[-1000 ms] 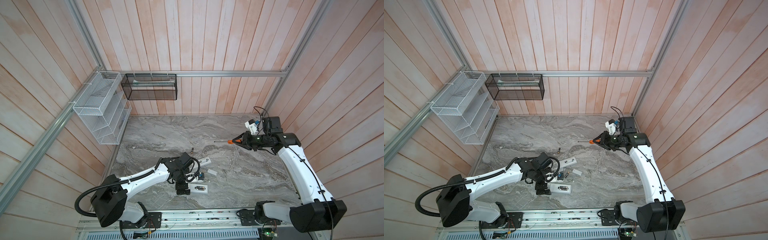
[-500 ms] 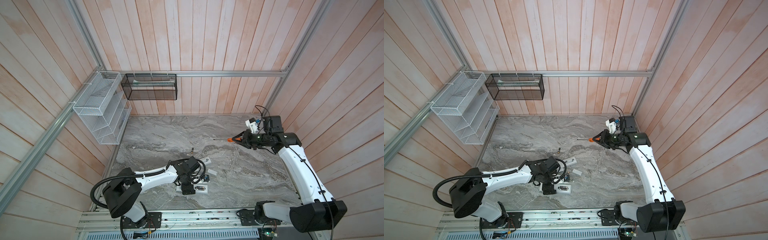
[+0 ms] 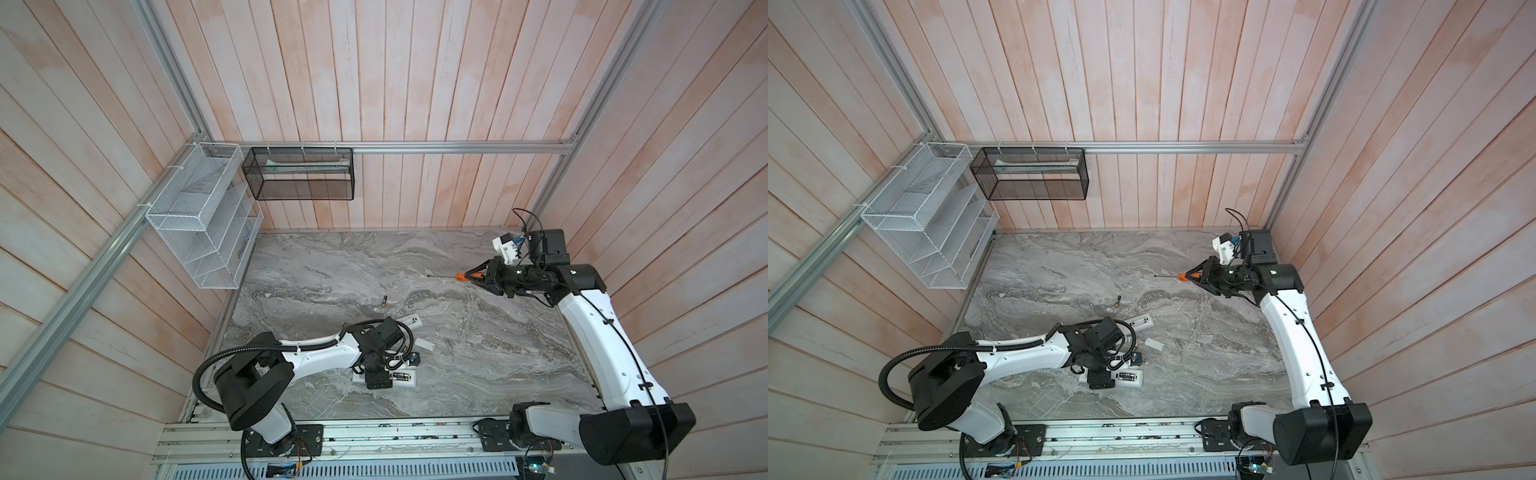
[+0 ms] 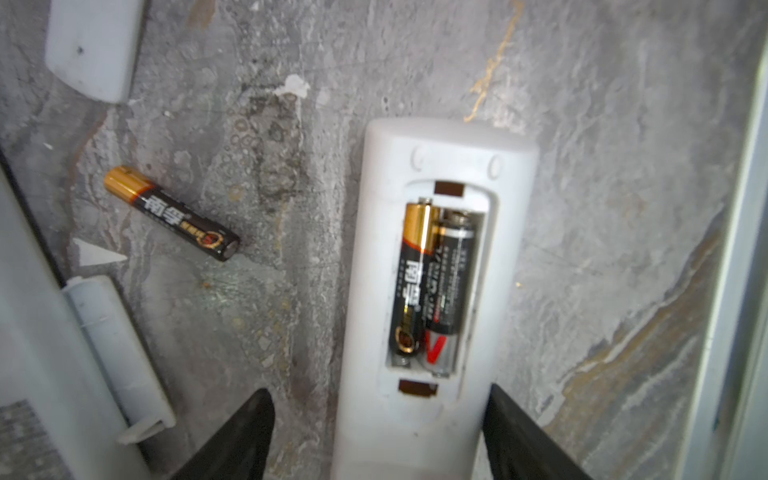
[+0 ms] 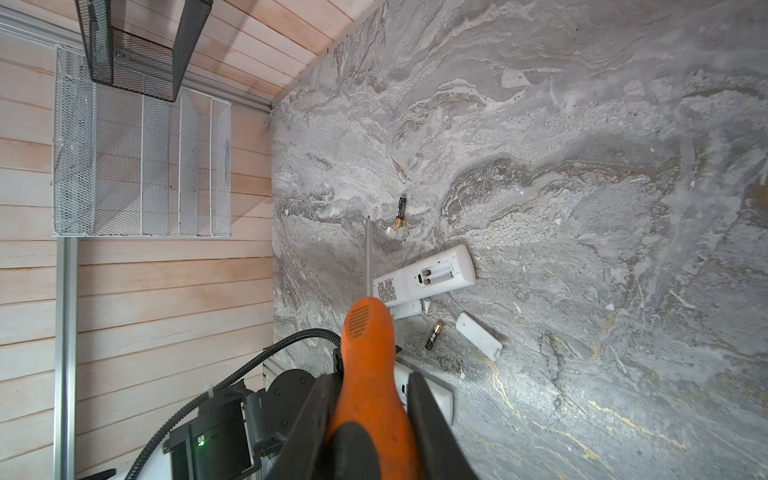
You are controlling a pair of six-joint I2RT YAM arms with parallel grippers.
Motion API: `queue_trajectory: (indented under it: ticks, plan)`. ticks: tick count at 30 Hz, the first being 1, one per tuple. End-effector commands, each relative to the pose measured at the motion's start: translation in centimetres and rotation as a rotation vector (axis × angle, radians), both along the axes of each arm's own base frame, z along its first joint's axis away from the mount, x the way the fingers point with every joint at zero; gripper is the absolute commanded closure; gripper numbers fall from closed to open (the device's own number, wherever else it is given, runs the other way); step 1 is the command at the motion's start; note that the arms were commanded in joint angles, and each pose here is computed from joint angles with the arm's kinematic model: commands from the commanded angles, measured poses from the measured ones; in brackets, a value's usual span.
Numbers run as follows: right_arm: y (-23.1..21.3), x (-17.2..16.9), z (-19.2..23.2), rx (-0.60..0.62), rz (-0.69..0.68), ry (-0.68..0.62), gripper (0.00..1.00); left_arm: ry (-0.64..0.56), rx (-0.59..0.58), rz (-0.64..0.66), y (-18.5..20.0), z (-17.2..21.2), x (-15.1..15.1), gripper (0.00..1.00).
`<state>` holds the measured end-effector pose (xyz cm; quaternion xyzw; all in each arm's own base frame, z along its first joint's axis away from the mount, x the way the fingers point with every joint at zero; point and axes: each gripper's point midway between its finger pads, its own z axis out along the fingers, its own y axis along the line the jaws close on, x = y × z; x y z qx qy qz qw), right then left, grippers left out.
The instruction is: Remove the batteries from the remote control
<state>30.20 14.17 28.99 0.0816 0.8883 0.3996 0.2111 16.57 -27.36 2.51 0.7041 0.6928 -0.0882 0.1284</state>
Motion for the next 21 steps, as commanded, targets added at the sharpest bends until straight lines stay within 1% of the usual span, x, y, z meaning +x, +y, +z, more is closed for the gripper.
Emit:
queue_trajectory:
  ticks: [1, 3, 5, 9, 12, 16, 21]
  plan:
    - [-0.2, -0.2, 1.7, 0.010, -0.013, -0.041, 0.84, -0.016, 0.022, -0.013, 0.0, -0.9, -0.5, 0.22]
    - [-0.3, -0.1, 1.8, 0.013, -0.024, -0.043, 0.84, -0.017, 0.025, 0.000, 0.0, -1.1, -0.4, 0.27]
    - [-0.3, 0.0, 2.1, 0.020, -0.032, -0.052, 0.84, -0.013, 0.033, 0.006, -0.1, -1.4, -0.6, 0.29]
    - [-0.4, 0.2, 2.3, 0.023, -0.048, -0.060, 0.84, -0.039, 0.060, 0.025, 0.0, -1.8, -0.4, 0.39]
    - [-0.4, 0.3, 2.5, 0.026, -0.050, -0.061, 0.84, -0.037, 0.065, 0.032, -0.1, -1.9, -0.5, 0.44]
    - [-0.4, 0.3, 2.5, 0.022, -0.055, -0.064, 0.84, -0.038, 0.051, 0.037, -0.9, -1.2, -0.6, 0.51]
    - [-0.4, 0.2, 2.5, 0.019, -0.051, -0.066, 0.84, -0.012, 0.007, 0.064, -2.8, 0.0, -0.2, 0.56]
